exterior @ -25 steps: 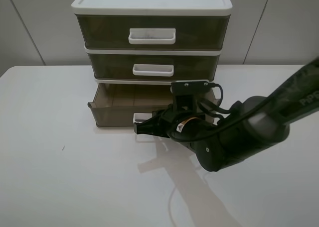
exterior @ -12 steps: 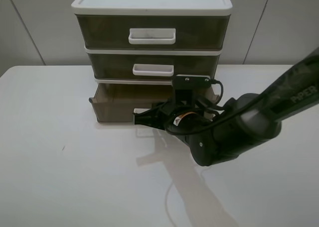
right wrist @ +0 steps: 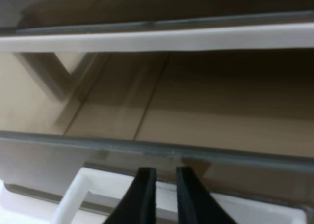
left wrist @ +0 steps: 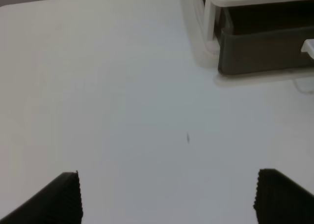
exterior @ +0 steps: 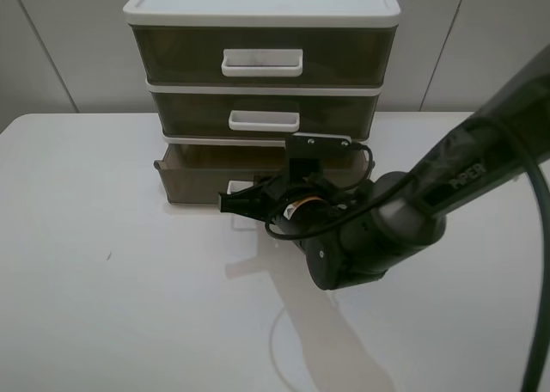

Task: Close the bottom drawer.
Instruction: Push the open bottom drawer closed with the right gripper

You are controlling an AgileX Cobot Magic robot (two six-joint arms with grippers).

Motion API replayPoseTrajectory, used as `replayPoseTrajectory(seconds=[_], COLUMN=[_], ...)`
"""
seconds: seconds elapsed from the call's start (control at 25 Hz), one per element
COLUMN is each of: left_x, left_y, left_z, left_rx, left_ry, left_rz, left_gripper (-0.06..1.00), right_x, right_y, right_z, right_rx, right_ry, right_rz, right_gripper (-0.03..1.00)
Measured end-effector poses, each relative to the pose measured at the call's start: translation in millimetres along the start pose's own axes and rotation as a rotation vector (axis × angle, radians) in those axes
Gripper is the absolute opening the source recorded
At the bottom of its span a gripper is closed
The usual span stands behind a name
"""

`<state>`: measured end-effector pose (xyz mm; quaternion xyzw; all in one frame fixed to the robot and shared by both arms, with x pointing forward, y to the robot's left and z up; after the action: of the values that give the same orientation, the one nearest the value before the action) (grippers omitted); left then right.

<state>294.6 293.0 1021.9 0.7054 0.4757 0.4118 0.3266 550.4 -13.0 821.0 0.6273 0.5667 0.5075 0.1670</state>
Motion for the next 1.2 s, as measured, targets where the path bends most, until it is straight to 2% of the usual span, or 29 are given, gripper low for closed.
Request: replayPoseTrajectory(seconds=[0.28, 0.96, 1.2], left_x=[0, 0, 0], left_y=[0, 0, 0], left_z=[0, 0, 0], left_rx=[0.000, 0.000, 0.000], left_ry=[0.000, 0.000, 0.000], left_rz=[0.000, 0.000, 0.000], left_gripper=[0.72, 0.72, 0.72], right_x=[-8, -1, -4], right_y=[4, 6, 10], right_z=[6, 28, 29], right_rx=[-0.078, -0.137, -0.148], right_ry=[-0.024, -0.028, -0.047], right_rz=[0.014, 0.040, -0.016], right_gripper=[0.02, 0.02, 0.02])
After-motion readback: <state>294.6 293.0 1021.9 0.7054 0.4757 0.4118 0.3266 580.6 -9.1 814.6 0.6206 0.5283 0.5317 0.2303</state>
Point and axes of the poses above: a point on each arm's last joint axis where the gripper is mounted, z pointing out along that axis toward the gripper, x along the wrist's bending axis when the last joint is at zero, y = z × x, the point moved 7 cm from there along z, pointing out along that axis toward the gripper, and after that the axes turned 14 degrees about z, right-handed, at the moved point
